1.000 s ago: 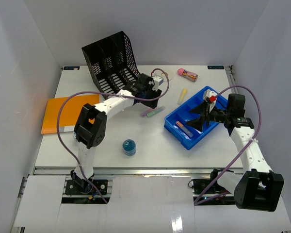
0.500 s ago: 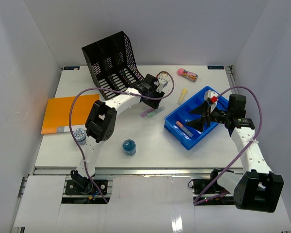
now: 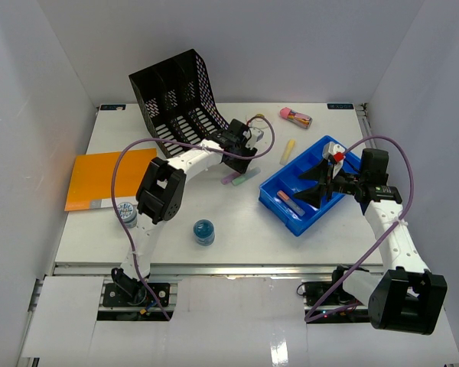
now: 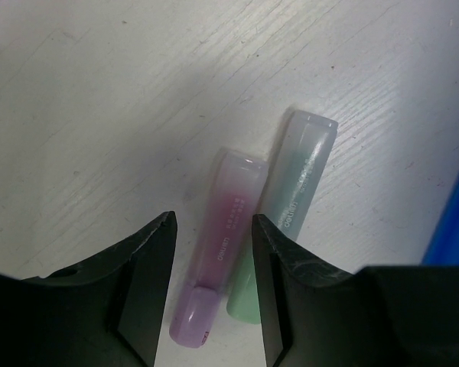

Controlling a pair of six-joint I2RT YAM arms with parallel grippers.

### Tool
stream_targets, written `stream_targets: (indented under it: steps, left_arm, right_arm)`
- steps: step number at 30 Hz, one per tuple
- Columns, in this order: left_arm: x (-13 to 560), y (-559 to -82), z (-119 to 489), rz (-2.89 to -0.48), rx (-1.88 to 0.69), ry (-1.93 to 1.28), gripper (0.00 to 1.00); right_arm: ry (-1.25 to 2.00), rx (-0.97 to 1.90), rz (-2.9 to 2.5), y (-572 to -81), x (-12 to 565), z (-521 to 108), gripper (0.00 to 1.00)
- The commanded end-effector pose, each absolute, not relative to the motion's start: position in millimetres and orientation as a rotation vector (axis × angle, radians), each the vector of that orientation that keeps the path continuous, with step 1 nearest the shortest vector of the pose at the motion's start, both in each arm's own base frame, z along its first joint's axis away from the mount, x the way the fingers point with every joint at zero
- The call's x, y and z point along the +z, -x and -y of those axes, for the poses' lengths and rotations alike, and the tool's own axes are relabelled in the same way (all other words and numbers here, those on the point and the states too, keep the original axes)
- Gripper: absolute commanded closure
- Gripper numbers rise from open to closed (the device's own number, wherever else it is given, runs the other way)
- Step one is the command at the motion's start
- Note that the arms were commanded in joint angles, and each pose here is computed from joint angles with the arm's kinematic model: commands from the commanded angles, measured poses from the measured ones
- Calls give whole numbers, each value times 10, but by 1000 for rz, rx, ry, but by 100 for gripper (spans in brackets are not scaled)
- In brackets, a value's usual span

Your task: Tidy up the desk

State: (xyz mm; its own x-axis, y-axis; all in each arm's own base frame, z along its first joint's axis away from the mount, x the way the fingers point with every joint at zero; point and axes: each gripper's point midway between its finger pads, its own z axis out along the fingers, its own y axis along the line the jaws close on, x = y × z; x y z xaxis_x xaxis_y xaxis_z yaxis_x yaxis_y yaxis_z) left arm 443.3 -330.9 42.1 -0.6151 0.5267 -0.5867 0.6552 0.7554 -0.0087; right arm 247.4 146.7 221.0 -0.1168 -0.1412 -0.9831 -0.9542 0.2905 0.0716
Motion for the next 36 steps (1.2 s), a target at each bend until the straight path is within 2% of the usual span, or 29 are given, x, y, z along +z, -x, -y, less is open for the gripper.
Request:
stream_targets:
  steps: [1,7,10,15,22,26,35,36]
  left_arm:
    - [320,-4341,3186,-2411,-243,-910,46]
    - [248,-4244,3134,-2437,-237,-914,52]
    - [287,-4229,3113,-2437,-239,-898,60]
    - [419,-4156,3065,-2428,-249,-866,80]
    - [1109,-4043,3008,-2325,-319,-731,98]
    - [1563,-3861,2949,-2251,-413,-616,100]
    - [2156,-3204,3174,-2044,-1095,-117,100]
    - [2068,-3144,3159,-2044,-1133,-75,100]
  right_arm:
    - [1058,1009,-1495,-2433,2222,-1476,24]
    - [1054,1011,-1499,-2436,2206,-1469,24]
    - [1051,1011,-1502,-2442,2196,-1462,24]
    - [1048,1012,-1504,-2444,2178,-1455,24]
    - [1063,933,-1536,-2479,2032,-1402,25]
    - [1029,969,-1553,-2476,2016,-1435,26]
    - [740,1014,-1793,-2730,2148,-1782,25]
    - [692,1057,-1813,-2728,2224,-1873,25]
